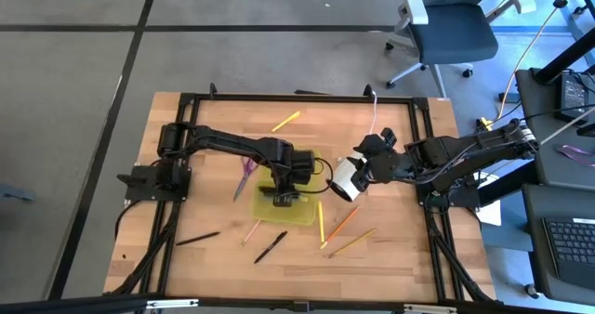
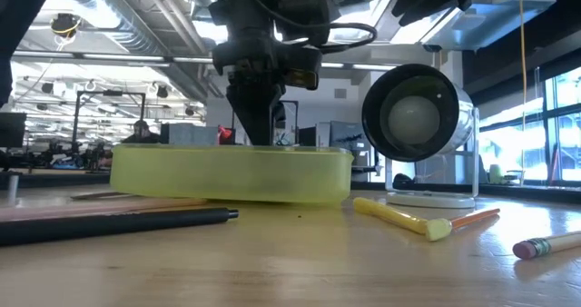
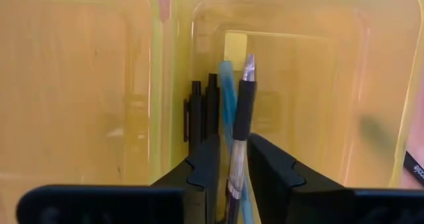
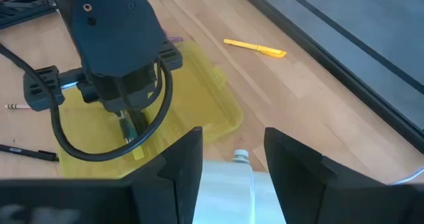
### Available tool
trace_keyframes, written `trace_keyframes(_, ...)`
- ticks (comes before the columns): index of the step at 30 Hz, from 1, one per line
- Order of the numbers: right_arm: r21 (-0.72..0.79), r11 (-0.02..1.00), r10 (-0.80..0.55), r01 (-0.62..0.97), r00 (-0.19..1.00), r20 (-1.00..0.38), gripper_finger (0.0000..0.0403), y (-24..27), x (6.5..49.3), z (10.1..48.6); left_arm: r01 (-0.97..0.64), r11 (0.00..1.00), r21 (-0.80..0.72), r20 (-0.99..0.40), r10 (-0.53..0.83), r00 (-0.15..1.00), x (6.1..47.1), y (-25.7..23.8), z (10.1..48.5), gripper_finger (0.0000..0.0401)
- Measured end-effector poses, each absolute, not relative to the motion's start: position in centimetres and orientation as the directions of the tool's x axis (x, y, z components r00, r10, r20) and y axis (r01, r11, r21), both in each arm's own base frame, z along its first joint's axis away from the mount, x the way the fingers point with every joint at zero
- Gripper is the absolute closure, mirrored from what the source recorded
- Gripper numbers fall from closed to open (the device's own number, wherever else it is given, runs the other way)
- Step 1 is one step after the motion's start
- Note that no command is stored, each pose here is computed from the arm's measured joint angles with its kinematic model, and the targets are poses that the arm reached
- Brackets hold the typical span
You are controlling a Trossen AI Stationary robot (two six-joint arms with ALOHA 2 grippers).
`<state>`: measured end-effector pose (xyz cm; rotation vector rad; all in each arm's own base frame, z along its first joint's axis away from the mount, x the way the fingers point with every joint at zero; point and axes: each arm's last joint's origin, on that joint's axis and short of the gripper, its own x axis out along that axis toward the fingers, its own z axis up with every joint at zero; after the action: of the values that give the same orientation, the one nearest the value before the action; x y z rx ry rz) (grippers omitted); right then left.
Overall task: Pick & place school supplies into a supply box
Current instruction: Put the black pen into the yellow supply box
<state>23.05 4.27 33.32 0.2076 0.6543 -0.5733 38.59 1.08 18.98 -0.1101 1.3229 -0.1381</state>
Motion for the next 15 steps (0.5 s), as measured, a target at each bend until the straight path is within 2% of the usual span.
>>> trace_keyframes(6,0.000,0.827,-0.437,0.563,0.642,-0.630,0.0237,4.3,23.0,33.3,0.017,0.997,-0.079,-0.976,-0.081,0.202,37.8,1.3,19.6,0.0302)
trace_keyframes(9,-0.002,0.827,-0.437,0.562,0.641,-0.631,0.0237,4.3,23.0,33.3,0.030,0.999,-0.023,-0.984,-0.028,0.177,36.5,1.3,21.4,0.0285)
trace_keyframes(15,-0.007,0.827,-0.438,0.563,0.637,-0.634,0.0237,4.2,22.9,33.2,0.006,0.999,-0.048,-0.976,-0.048,0.212,33.4,0.3,25.8,0.0266)
